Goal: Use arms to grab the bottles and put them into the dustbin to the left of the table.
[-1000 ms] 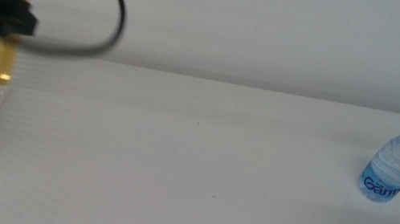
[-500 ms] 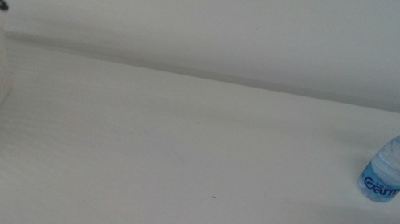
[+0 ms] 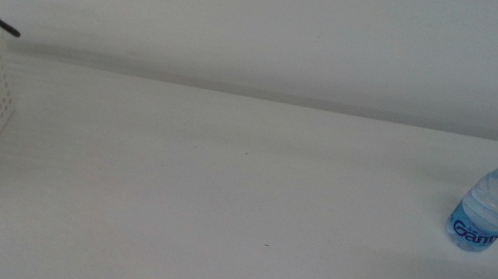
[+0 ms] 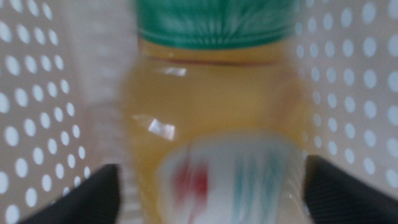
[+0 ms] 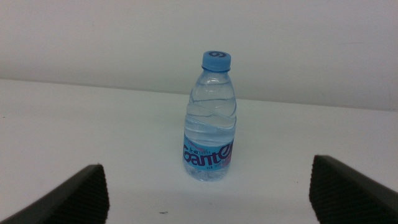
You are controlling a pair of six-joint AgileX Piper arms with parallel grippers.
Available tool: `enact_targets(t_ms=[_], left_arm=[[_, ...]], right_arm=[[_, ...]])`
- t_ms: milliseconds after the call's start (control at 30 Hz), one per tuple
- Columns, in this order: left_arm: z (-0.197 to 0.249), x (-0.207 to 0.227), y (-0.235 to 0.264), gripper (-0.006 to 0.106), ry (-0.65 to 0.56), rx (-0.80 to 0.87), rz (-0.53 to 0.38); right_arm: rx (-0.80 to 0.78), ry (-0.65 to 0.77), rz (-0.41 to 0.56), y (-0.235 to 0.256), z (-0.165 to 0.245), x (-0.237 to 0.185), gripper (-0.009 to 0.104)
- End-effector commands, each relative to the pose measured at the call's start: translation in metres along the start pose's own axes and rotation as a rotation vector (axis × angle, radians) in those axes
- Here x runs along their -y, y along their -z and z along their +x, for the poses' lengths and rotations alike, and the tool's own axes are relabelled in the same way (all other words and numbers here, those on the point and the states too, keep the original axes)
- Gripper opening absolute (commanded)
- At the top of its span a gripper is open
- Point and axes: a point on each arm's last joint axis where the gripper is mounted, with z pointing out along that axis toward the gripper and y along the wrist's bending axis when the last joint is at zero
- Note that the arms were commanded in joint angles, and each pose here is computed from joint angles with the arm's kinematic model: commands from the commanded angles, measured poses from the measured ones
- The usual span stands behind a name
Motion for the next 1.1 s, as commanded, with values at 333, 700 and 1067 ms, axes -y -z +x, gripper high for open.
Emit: enact_targets(t_ms=[333, 700, 1067], left_arm=[[0.008, 0.067, 0.086, 0.094, -0.004, 0.163, 0.003], [0.073, 0.231, 0.151, 0.094, -0.459, 0.524, 0.080], [0.209, 0.283, 0.140, 0.094, -0.744, 0.742, 0.302]], right_arm=[[-0.001, 0.013, 0.007, -0.001, 0.012, -0.001, 0.086], [-0.001, 0.013, 0.007, -0.001, 0.012, -0.001, 0.086], [-0.001, 0.013, 0.007, -0.001, 0.012, -0.001, 0.086]])
